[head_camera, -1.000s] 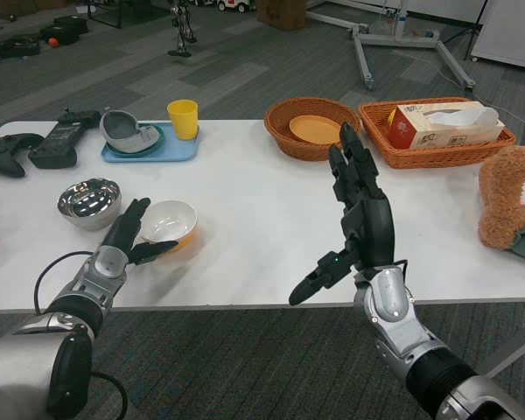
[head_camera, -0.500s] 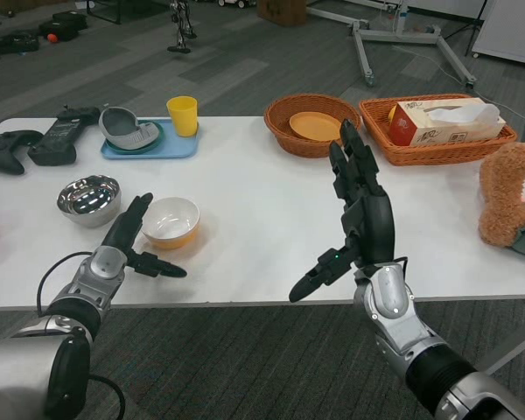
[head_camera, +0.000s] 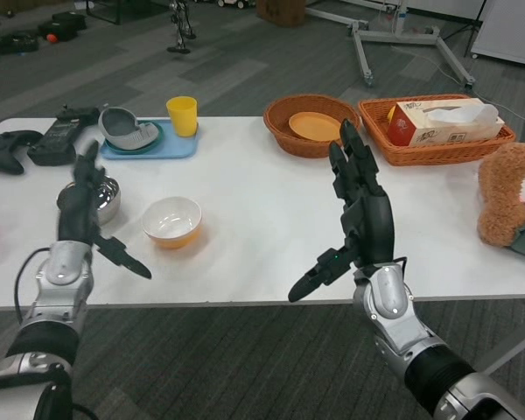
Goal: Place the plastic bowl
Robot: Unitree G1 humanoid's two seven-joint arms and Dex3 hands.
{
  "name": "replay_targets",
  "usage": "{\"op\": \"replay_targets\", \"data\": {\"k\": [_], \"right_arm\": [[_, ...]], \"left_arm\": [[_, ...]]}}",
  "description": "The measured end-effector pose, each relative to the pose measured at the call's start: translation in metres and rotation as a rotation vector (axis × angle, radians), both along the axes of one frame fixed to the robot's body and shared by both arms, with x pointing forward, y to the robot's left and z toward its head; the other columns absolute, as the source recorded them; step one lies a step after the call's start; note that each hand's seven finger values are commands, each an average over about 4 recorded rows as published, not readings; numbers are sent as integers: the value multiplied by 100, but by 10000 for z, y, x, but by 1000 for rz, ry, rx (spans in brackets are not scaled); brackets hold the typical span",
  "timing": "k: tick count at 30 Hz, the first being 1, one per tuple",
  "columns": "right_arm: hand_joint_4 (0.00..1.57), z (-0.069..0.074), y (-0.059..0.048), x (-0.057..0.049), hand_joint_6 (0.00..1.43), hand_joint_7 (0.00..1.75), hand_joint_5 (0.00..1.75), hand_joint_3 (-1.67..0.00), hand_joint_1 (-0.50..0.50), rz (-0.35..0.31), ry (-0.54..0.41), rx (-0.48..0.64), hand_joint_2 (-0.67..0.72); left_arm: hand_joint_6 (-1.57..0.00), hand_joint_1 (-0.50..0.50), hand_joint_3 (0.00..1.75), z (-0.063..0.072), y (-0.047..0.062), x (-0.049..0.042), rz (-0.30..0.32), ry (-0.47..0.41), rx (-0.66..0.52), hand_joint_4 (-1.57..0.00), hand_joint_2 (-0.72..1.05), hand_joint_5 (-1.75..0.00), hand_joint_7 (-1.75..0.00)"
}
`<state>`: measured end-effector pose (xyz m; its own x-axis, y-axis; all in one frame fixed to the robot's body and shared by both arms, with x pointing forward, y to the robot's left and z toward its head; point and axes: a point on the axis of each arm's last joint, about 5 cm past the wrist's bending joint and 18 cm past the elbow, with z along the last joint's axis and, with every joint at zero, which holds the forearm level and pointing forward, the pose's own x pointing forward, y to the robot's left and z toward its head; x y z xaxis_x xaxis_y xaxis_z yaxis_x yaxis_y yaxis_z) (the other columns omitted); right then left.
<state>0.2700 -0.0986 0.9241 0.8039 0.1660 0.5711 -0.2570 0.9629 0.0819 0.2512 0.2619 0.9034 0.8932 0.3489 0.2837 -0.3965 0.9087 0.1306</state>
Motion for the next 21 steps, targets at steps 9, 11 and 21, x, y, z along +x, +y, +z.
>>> {"op": "replay_targets", "data": {"k": [9,11,21], "right_arm": [[0,14,-16,10,0,0,0,0,-45,-11,-4,10,47],[0,22,-26,17,0,0,0,0,-44,-18,-7,15,47],[0,90,-84,48,0,0,0,0,-46,-52,-29,55,47]], "left_arm": [[0,-46,0,443,51,-196,21,-352,-85,0,-72,-10,-14],[0,-46,0,525,38,-216,-2,-413,-106,0,-72,-10,-14],[0,-46,0,688,-65,-227,-98,-527,-150,0,-72,-10,-14]]}}
